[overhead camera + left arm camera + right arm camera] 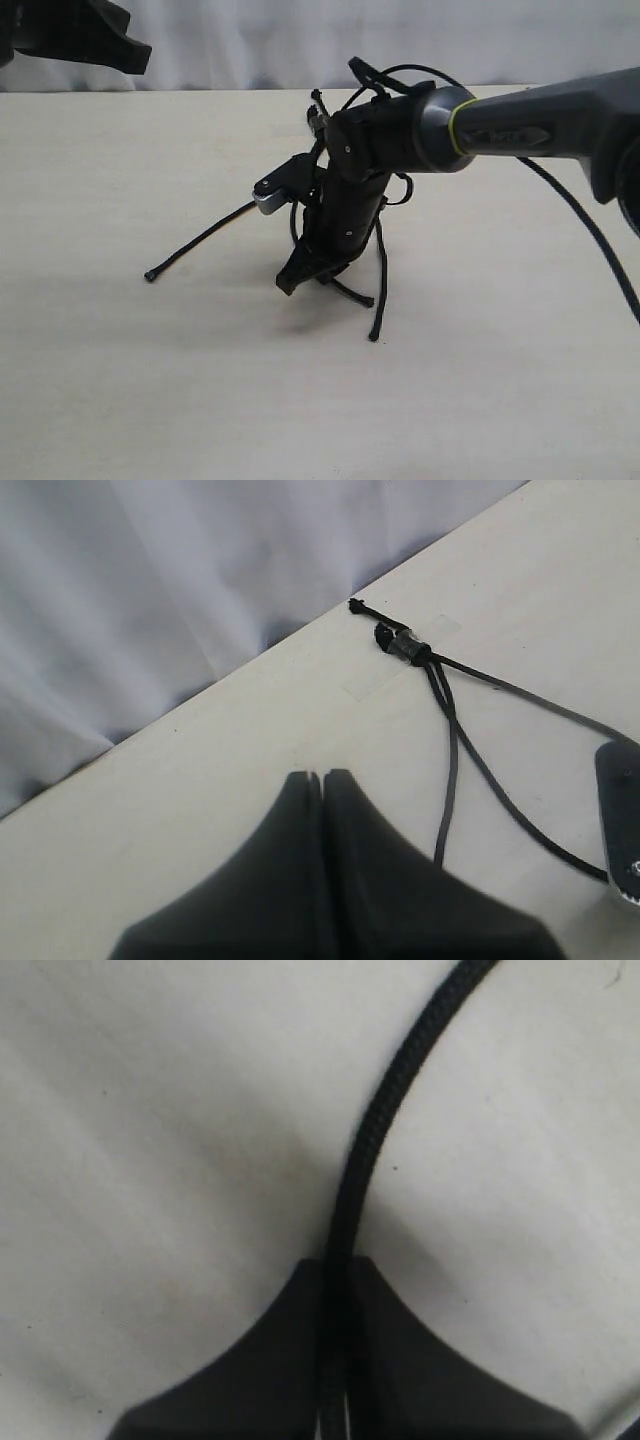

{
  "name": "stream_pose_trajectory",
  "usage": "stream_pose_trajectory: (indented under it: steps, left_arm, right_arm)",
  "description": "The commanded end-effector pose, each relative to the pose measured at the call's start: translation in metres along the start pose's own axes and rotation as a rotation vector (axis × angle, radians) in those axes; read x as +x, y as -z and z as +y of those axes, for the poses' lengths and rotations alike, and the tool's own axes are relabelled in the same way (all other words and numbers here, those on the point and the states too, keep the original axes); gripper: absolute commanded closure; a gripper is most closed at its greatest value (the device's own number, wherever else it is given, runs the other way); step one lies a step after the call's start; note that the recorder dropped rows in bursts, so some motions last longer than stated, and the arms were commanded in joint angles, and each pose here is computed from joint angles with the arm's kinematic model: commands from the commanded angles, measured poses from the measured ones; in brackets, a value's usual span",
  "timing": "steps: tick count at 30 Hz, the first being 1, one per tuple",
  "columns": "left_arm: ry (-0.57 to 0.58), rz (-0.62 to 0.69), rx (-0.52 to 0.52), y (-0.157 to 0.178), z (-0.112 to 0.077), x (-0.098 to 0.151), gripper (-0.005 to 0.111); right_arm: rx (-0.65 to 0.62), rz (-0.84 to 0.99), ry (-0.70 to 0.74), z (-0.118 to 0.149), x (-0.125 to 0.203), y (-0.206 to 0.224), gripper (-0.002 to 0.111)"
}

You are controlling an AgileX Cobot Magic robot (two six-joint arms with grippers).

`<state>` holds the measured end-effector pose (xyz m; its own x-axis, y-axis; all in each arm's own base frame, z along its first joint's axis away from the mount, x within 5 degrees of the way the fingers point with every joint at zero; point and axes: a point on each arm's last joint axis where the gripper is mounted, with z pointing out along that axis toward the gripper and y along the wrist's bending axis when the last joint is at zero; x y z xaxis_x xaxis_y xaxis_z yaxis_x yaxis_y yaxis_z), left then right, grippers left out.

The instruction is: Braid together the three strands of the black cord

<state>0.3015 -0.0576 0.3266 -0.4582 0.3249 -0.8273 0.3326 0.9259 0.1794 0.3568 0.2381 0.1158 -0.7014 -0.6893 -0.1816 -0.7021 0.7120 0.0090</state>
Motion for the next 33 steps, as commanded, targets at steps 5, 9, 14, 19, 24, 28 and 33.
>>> stream_pose_trajectory:
  steps: [5, 9, 14, 19, 24, 28, 33]
  left_arm:
    - [0.011, -0.016, -0.003, 0.001, 0.0, -0.001, 0.107]
    - [0.011, -0.016, -0.003, 0.001, 0.0, -0.001, 0.107]
    - [0.011, -0.015, -0.003, 0.001, 0.0, -0.001, 0.107]
    - [0.02, -0.016, 0.0, 0.001, 0.0, -0.001, 0.107]
    - [0.02, -0.016, 0.0, 0.001, 0.0, -0.001, 0.107]
    - [0.02, -0.016, 0.0, 0.001, 0.0, -0.001, 0.107]
    - [0.02, -0.016, 0.0, 0.001, 0.0, -0.001, 0.107]
  right_arm:
    - [0.031, -0.017, 0.036, -0.002, -0.01, 0.041, 0.104]
    - [0.24, -0.078, 0.065, -0.025, -0.016, 0.09, 0.104]
    - [0.277, 0.008, -0.091, -0.083, 0.005, 0.073, 0.104]
    - [0.204, 0.117, -0.146, -0.095, 0.015, 0.023, 0.104]
    - [0.03, 0.159, -0.154, -0.08, 0.018, 0.004, 0.104]
    - [-0.183, 0.116, -0.138, -0.06, 0.012, 0.001, 0.104]
    - [-0.294, 0.082, -0.004, -0.025, 0.0, 0.001, 0.104]
